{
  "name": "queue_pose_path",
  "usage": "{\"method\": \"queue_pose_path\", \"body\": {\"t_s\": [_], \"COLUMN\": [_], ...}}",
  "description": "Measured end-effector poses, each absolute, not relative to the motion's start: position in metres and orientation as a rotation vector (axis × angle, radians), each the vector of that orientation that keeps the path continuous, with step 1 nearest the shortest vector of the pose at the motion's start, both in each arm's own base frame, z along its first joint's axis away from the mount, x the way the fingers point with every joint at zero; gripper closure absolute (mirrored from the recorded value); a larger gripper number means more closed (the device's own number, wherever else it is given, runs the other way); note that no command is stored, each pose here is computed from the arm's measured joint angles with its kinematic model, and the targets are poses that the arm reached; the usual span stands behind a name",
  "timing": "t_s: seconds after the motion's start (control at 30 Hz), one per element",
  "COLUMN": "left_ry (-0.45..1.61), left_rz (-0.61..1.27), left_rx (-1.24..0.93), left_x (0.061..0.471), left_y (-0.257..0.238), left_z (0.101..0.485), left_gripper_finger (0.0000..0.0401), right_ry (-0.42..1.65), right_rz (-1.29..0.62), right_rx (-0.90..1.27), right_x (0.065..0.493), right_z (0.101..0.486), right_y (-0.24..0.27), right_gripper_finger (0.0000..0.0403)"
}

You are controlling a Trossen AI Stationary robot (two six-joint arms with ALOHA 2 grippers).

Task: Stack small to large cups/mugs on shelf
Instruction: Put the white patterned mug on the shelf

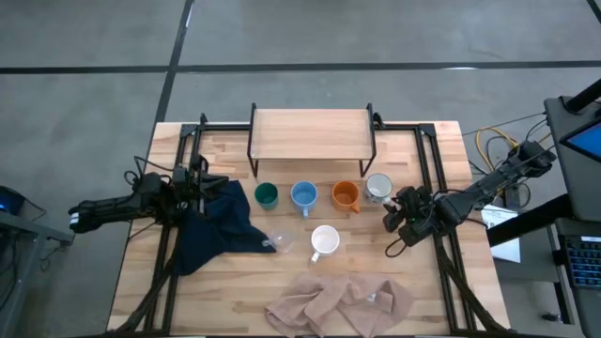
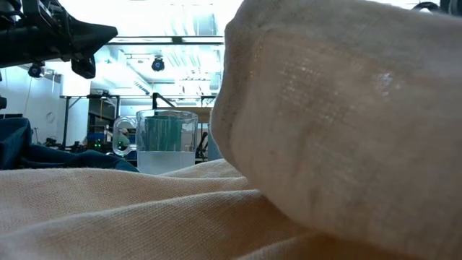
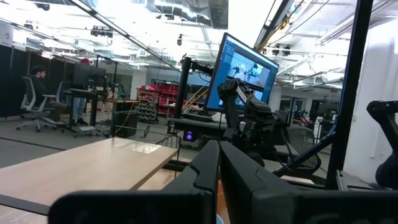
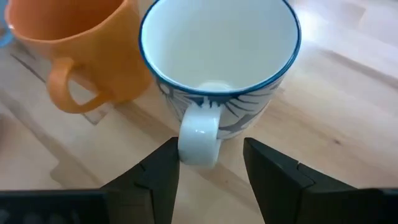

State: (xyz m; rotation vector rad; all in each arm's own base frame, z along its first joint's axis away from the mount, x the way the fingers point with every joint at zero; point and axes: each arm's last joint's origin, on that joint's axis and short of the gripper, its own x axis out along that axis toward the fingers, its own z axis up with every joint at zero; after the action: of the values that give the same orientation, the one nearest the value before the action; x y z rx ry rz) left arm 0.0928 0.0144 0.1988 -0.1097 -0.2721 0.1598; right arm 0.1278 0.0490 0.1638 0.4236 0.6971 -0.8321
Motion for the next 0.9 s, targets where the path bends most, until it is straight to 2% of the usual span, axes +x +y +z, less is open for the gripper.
{"method": "queue_pose_path", "body": {"t_s": [0.33,0.63,0.9], "left_ry": [-0.271,-0.262,-0.259], "left_rz": [0.159,0.159,0.159], "left_rx": [-0.110,-0.110,-0.110], "left_x": [0.0929,0.0933,0.0935], "left_y": [0.0143,0.0144,0.0144], "left_z": [0.1986,0.1977,0.1974], "left_gripper_finger": [0.0401,0.0401,0.0401], "right_ry": [0.706,0.705,0.710], "right_rz": [-0.860,-0.856,-0.848], "right_rx": [0.398,0.399,0.411], "right_x": [0.1322,0.1326,0.1332], "right_z": [0.1630,0.1631,0.1631], "right_y": [0.0425,0.0427,0.0433], "right_gripper_finger": [0.0245,0.0346,0.0347]}}
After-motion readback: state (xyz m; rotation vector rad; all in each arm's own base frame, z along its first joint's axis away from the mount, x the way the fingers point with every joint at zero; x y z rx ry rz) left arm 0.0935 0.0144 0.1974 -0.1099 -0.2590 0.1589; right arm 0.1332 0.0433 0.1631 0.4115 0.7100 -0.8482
